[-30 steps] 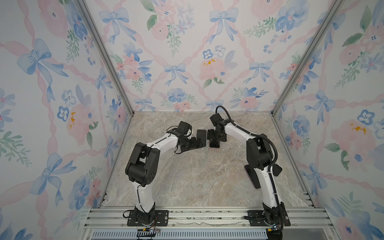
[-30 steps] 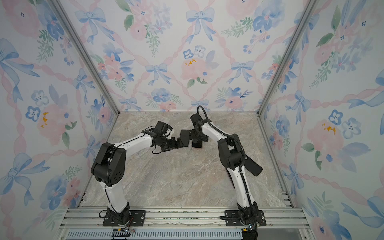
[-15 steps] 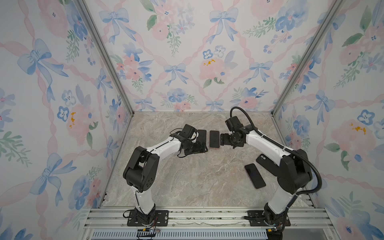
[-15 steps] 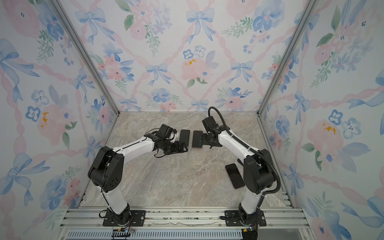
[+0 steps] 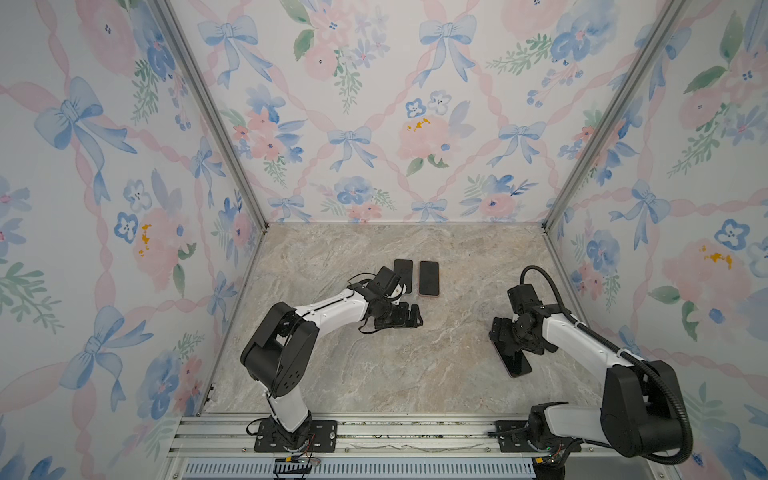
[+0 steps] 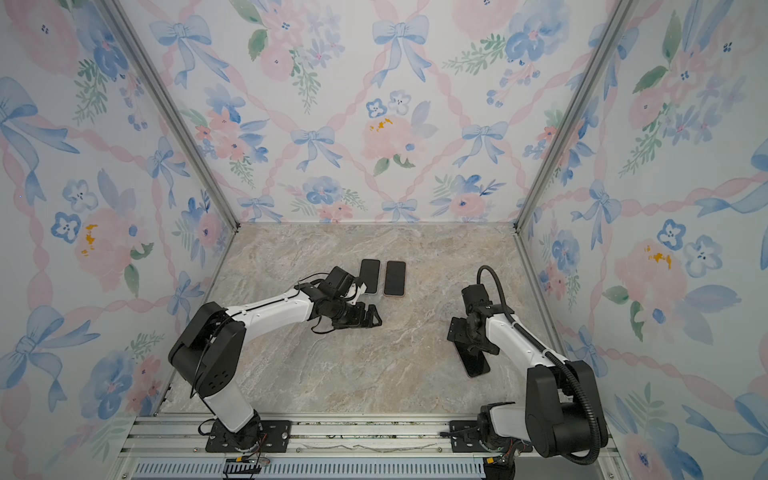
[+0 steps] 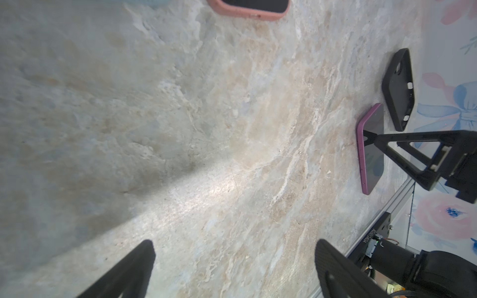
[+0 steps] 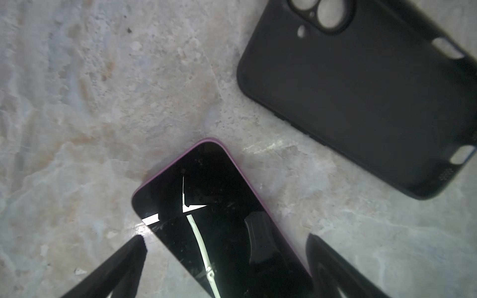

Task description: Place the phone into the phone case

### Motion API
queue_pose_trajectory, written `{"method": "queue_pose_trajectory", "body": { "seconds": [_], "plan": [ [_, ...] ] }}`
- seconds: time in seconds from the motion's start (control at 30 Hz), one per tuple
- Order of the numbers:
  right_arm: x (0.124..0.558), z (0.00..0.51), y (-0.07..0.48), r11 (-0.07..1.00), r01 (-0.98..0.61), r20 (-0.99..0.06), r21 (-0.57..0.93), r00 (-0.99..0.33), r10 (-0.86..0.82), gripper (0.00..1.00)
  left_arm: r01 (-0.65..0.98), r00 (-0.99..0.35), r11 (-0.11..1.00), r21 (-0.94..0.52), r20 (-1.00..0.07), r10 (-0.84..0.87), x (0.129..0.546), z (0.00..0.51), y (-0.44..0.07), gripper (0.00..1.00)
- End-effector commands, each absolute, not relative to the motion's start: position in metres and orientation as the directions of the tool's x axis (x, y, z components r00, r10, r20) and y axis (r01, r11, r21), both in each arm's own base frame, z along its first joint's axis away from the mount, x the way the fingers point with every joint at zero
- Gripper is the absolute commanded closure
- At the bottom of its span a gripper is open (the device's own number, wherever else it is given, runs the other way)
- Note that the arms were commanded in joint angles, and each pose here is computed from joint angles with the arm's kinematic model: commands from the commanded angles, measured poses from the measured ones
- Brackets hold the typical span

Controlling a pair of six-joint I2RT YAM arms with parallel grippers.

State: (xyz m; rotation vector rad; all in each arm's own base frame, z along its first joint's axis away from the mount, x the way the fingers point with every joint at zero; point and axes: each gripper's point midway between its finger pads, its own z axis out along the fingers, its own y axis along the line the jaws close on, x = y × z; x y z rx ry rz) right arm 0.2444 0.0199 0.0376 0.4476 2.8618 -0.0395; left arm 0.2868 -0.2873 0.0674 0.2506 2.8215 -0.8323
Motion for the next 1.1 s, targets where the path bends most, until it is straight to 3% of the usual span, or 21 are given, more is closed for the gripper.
{"method": "queue_pose_trajectory", "body": {
  "seconds": [0.0,0.4,0.7,1.07],
  "plan": [
    [0.248,0.033,0.03,0.944,0.318,-0.245,0.09,-0.911,0.331,0.03,0.225,-0.963,0.812,-0.539,-0.25,0.101,0.285,0.078,-0.291,0.02],
    [0.237,0.022,0.023,0.923,0.372,-0.207,0.094,-0.9,0.384,0.03,0.229,-0.964,0.813,-0.536,-0.239,0.114,0.283,0.071,-0.295,0.02],
    [0.252,0.032,0.012,0.909,0.397,-0.232,0.124,-0.879,0.416,0.03,0.235,-0.964,0.808,-0.54,-0.237,0.122,0.279,0.069,-0.298,0.02],
    [0.233,0.018,0.036,0.91,0.373,-0.153,0.182,-0.903,0.401,0.03,0.237,-0.964,0.805,-0.544,-0.237,0.123,0.279,0.066,-0.3,0.02]
  ]
}}
